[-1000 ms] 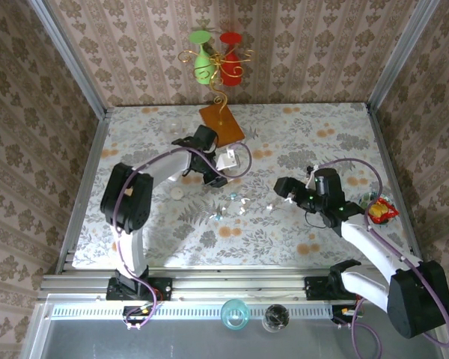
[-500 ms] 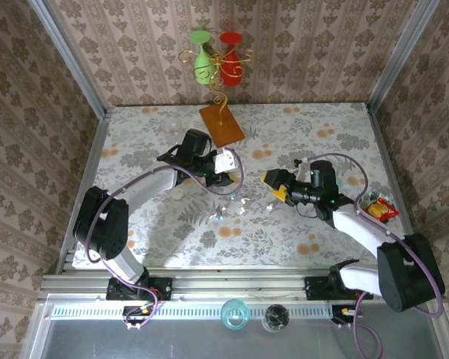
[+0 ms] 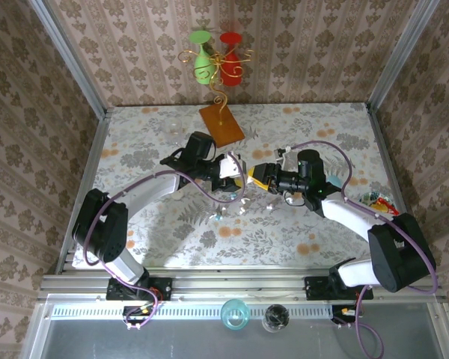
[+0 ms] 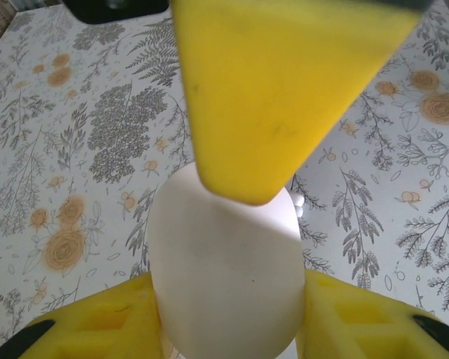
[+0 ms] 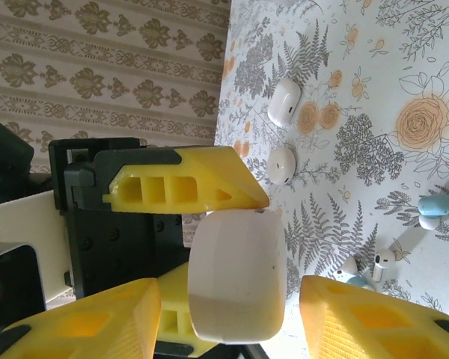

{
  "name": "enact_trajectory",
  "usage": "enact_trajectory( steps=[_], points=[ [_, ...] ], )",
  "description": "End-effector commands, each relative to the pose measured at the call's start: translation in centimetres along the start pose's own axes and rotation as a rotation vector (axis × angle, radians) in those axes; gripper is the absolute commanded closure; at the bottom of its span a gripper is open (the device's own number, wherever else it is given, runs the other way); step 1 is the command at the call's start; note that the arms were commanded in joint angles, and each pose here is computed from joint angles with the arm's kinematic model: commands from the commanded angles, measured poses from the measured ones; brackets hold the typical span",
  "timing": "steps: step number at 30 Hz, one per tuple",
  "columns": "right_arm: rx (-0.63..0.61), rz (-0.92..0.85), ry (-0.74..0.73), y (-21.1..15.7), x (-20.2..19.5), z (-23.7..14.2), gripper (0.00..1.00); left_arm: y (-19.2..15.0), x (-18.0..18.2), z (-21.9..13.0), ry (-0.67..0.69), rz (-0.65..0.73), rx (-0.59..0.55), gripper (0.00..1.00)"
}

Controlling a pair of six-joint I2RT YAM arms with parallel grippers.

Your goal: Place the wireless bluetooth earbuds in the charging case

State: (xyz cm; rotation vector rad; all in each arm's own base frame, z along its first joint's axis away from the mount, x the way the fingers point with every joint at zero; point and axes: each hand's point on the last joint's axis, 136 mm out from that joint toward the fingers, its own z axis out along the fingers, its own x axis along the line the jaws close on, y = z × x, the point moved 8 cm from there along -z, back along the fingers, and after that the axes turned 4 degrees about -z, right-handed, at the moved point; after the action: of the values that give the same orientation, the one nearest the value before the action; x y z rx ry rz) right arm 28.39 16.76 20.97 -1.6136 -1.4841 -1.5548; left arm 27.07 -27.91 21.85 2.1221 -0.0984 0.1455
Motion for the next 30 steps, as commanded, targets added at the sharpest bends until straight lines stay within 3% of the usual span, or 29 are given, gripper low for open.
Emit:
enact_trajectory(
  steps=[1, 11, 15, 18, 21, 28, 30],
  points=[
    [0.023, -0.028, 0.036, 0.3, 0.9, 0.3, 0.50, 1.0, -0.8, -0.5, -0.033, 0.012, -0.043, 0.58],
    [0.025, 0.002, 0.007, -0.6, 0.2, -0.1, 0.71, 1.1, -1.3, -0.5, -0.038, 0.027, -0.061, 0.56],
    [0.013, 0.013, 0.017, -0.6, 0.3, -0.4, 0.75, 1.3, -1.3, -1.0, -0.003, 0.035, -0.103, 0.46],
    [0.001, 0.030, 0.044, -0.2, 0.6, -0.6, 0.76, 1.6, -1.5, -2.0, 0.029, 0.024, -0.201, 0.22],
    [-0.003, 0.047, 0.101, 0.5, 1.3, -0.6, 0.76, 1.9, -1.4, -3.5, 0.067, 0.006, -0.355, 0.10],
    [-0.010, 0.124, 0.257, 2.1, 2.1, -0.6, 0.78, 1.4, -0.7, -6.8, 0.189, -0.043, -0.690, 0.04],
    [-0.012, 0.157, 0.312, 2.5, 2.5, -0.4, 0.79, 0.9, -0.1, -7.2, 0.177, -0.076, -0.727, 0.04]
  ],
)
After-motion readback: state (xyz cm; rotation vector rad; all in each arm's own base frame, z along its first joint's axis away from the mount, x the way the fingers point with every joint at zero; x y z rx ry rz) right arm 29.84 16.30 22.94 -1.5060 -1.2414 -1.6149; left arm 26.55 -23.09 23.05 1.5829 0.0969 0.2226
